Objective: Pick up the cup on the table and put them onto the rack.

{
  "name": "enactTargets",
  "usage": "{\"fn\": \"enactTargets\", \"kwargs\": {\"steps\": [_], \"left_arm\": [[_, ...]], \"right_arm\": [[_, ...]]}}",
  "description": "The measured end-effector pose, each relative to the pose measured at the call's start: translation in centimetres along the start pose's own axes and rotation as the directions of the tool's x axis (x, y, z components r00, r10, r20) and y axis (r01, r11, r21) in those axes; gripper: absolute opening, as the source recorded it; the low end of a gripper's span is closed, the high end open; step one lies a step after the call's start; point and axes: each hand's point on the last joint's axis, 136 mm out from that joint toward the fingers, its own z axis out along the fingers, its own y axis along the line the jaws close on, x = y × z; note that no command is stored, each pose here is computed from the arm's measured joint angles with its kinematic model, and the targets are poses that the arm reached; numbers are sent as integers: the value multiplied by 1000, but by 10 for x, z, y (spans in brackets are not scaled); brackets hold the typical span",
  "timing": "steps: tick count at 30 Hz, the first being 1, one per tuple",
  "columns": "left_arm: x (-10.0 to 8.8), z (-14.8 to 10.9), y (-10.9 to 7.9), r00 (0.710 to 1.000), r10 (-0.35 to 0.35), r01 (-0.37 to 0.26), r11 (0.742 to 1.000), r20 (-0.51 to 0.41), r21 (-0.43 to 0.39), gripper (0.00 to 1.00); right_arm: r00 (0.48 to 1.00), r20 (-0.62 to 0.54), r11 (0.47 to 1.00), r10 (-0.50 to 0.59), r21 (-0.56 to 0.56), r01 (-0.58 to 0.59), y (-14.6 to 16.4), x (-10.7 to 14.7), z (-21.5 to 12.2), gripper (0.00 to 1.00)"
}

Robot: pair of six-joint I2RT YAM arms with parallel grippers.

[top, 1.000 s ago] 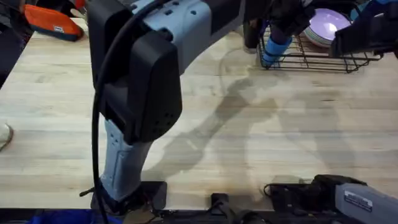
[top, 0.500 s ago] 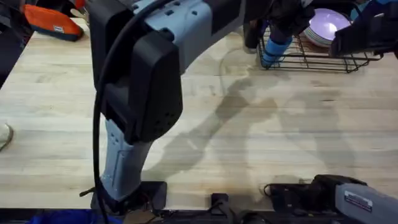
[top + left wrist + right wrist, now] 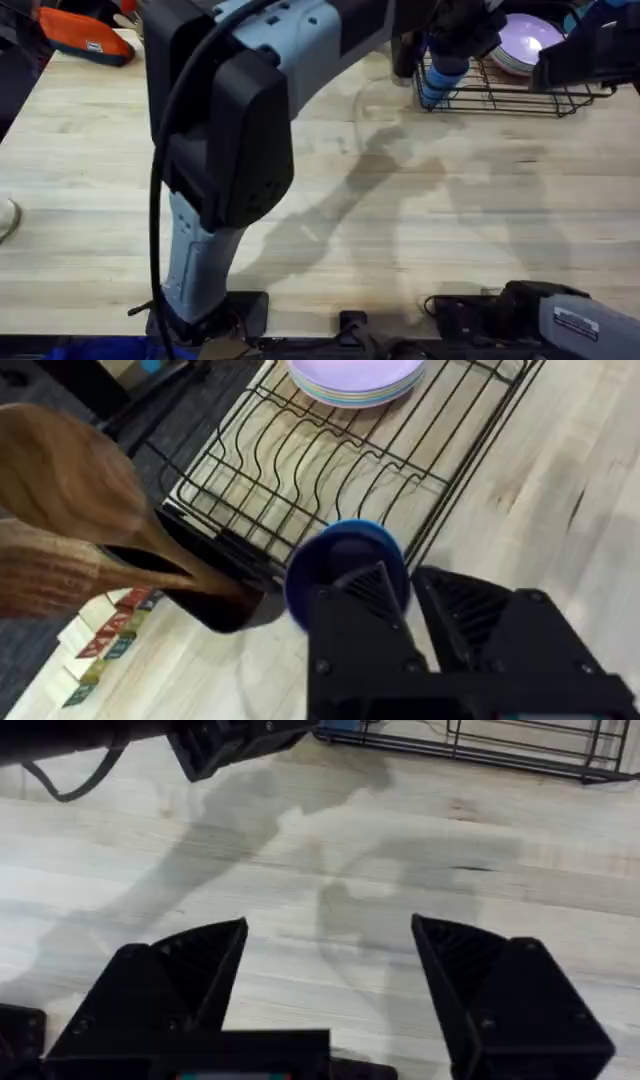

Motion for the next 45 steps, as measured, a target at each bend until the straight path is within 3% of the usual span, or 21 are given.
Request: {"fn": "enactTargets", "kwargs": {"steps": [15,23,31,34,35,40,45], "left_arm": [[-8,0,2,999,5,-5,1000,34,-8,246],[0,-4,5,1000,-5,5,1000,-12,-10,325],[-16,-35,28,1000,-28,27,999,-13,-44,523],[-12,-44,44,998,-45,43,997,-32,-64,919],[-7,-44,47,998,-51,48,997,-45,-66,975],[12,-57,64,990,-91,82,993,-106,-86,993],[10,-100,90,987,-128,114,984,-93,-138,993]], "right_arm": [[1000,0,1000,0,0,0,0,0,0,993],[1000,1,1000,0,0,0,0,0,0,993],[1000,5,1000,-1,1,1,0,-1,0,993],[1000,4,1000,-1,1,1,0,-1,0,993],[1000,5,1000,-1,1,1,0,-1,0,993],[1000,21,1000,-3,3,3,-1,-5,0,993],[999,42,1000,-7,6,6,-1,-11,0,993]]}}
